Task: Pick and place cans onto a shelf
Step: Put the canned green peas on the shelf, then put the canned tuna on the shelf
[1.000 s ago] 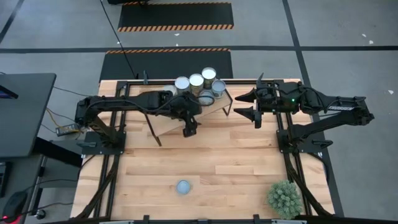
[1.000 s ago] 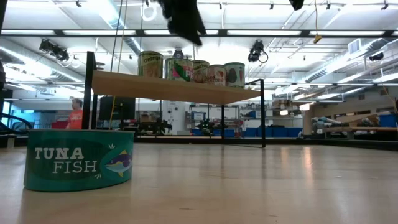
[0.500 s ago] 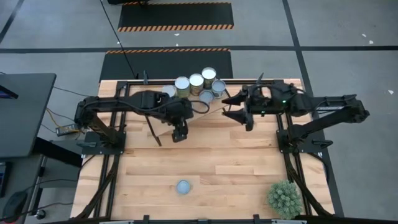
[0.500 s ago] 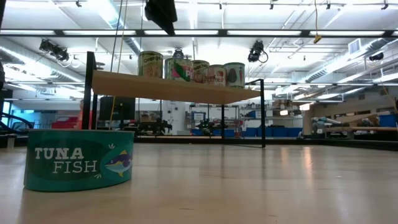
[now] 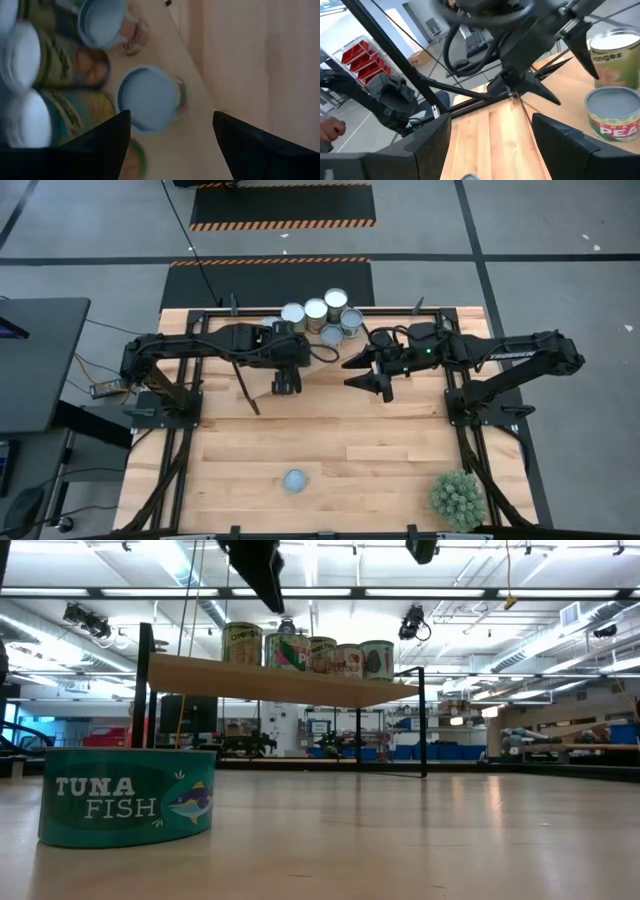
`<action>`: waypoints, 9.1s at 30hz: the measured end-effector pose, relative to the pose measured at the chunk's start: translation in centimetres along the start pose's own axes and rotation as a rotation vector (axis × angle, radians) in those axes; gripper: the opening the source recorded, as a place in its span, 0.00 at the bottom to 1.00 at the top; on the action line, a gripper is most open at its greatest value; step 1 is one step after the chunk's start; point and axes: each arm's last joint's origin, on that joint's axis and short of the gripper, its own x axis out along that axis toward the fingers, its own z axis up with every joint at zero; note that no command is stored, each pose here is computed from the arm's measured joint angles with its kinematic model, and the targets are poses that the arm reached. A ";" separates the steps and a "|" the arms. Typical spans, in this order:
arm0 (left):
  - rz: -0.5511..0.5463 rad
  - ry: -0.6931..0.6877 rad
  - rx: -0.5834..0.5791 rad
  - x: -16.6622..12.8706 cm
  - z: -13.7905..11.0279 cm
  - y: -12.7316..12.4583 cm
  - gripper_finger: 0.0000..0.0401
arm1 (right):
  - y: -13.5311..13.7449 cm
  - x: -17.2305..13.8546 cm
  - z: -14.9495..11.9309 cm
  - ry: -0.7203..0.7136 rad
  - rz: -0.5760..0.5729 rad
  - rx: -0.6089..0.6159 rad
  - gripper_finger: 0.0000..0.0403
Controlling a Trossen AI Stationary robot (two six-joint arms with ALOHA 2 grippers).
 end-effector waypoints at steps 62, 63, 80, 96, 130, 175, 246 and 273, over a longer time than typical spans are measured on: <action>-0.099 0.027 -0.249 5.3 1.2 1.4 0.26 | -0.1 -0.9 0.3 -0.033 -0.086 -0.007 0.70; -0.099 0.026 -0.229 5.3 1.2 1.4 0.24 | 0.0 -0.9 0.2 -0.033 -0.086 -0.007 0.70; -0.125 0.003 0.107 5.6 0.9 2.4 0.08 | 0.0 -0.9 0.3 -0.042 -0.078 0.000 0.70; -0.062 0.035 0.100 5.9 0.7 2.8 0.40 | 0.0 -0.9 0.4 -0.046 -0.077 -0.004 0.70; 0.053 -0.077 0.110 4.7 1.5 3.8 0.41 | 0.3 -1.4 0.7 -0.072 -0.065 -0.003 0.70; -0.509 0.056 -0.373 -2.4 1.5 -28.5 0.43 | 2.2 -5.1 0.3 0.009 0.023 -0.105 0.70; -0.234 0.163 0.029 4.8 0.4 -29.9 0.01 | 2.4 -5.1 0.4 -0.022 0.018 -0.111 0.70; -0.163 0.040 0.126 -1.1 2.3 -16.6 0.01 | 2.6 -5.9 0.8 -0.050 0.019 -0.106 0.70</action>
